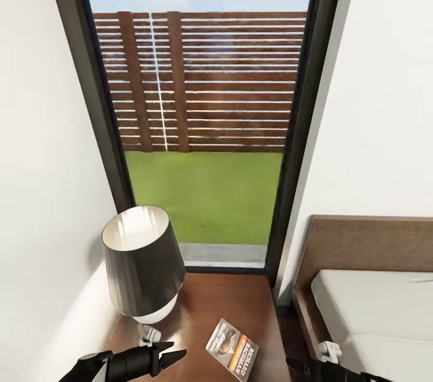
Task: In the bedroom, move the book from the bed onto either nightstand, and place the two sandals side by side next to the bed.
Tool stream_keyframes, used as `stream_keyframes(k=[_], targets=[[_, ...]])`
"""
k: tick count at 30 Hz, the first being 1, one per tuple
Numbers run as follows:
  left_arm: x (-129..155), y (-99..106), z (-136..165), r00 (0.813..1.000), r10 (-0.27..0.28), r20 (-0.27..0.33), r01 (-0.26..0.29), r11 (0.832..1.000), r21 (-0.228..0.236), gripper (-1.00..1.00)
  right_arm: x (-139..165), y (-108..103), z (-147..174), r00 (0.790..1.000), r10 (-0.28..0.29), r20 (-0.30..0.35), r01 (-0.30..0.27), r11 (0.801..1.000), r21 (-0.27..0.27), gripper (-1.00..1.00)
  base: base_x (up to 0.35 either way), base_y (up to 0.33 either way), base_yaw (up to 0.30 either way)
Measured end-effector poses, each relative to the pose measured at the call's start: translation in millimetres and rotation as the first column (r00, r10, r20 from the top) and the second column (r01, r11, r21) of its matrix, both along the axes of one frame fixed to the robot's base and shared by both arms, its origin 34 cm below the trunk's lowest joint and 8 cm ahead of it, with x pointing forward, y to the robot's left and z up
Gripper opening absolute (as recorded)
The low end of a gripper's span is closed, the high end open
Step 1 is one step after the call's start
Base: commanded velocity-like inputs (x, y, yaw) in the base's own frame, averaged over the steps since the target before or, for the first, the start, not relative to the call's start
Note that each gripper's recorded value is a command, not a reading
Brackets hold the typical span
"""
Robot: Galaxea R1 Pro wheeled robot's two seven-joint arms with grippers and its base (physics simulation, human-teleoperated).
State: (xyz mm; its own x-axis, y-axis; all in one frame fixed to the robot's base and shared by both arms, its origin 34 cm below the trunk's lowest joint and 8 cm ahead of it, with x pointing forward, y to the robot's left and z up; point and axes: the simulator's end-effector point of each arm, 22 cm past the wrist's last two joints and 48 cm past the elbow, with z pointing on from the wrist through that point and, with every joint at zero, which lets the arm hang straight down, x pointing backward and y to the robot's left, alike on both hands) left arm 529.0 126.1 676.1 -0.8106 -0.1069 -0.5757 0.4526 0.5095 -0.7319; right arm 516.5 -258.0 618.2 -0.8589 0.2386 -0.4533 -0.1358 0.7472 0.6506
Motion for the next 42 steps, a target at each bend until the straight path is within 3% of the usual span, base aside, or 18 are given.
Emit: stream_keyframes(k=[39,42], targets=[[-2.8,-1.8,57.0,1.0,-0.004,-0.001,0.004,1.0,0.005,1.0,-0.2,-0.7,57.1,1.0,-0.008,0.011,0.008,1.0,-0.011,1.0,0.0,0.0,0.0],[-8.1,2.1,42.5,1.0,0.024,-0.02,-0.022,0.998,0.061,1.0,-15.5,-1.2,49.4,1.0,-0.019,-0.024,0.019,1.0,-0.012,1.0,0.0,0.0,0.0]])
